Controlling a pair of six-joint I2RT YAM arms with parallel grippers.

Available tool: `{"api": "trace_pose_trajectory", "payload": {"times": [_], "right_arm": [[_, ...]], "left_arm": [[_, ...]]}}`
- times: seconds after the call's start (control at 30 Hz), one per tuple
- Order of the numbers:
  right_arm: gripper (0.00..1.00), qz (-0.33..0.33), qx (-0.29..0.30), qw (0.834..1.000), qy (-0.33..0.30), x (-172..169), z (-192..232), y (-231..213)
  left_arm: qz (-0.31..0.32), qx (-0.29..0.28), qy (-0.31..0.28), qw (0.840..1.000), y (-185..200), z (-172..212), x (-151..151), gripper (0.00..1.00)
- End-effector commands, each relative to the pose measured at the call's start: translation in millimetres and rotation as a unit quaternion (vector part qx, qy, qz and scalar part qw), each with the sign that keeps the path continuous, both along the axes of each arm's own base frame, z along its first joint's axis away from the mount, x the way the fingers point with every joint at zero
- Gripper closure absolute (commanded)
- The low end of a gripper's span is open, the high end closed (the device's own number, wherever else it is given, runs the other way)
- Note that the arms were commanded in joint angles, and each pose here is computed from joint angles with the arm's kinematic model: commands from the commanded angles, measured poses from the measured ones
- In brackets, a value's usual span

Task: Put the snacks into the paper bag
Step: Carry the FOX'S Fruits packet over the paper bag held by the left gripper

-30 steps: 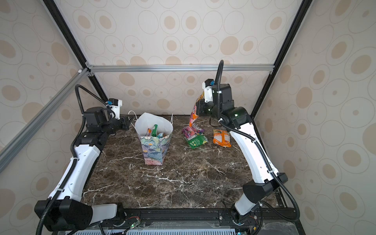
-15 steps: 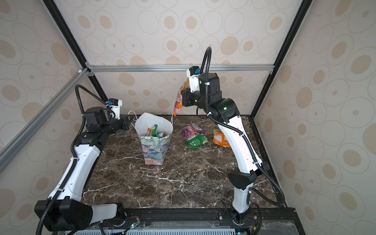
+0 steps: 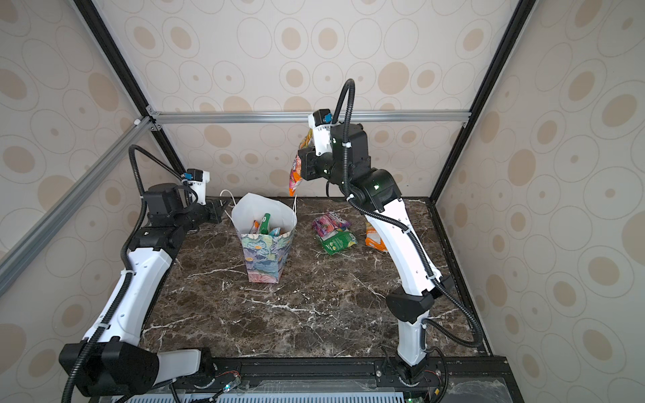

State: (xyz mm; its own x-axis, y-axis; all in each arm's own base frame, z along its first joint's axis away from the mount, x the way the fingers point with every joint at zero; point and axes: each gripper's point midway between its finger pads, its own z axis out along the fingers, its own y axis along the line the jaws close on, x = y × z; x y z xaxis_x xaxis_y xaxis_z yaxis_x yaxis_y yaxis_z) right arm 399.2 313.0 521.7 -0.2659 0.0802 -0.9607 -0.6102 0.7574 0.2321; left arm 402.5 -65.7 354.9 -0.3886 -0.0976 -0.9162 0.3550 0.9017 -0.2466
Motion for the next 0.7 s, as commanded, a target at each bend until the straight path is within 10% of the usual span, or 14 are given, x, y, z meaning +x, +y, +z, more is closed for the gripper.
{"api": "trace_pose_trajectory", "payload": {"times": [0.0,0.67], "right_arm": [[1.00,0.018,0.029,0.999,-0.039,-6,25,13],[1.00,0.099,-0.038,0.994,0.028,-17,-52,88]], "left_arm": [[-0.009,0.004,-0.061,0.998,-3,35,-4,0.96],[-0.006,0.008,-0.063,0.998,-2,36,-4,0.96]]}}
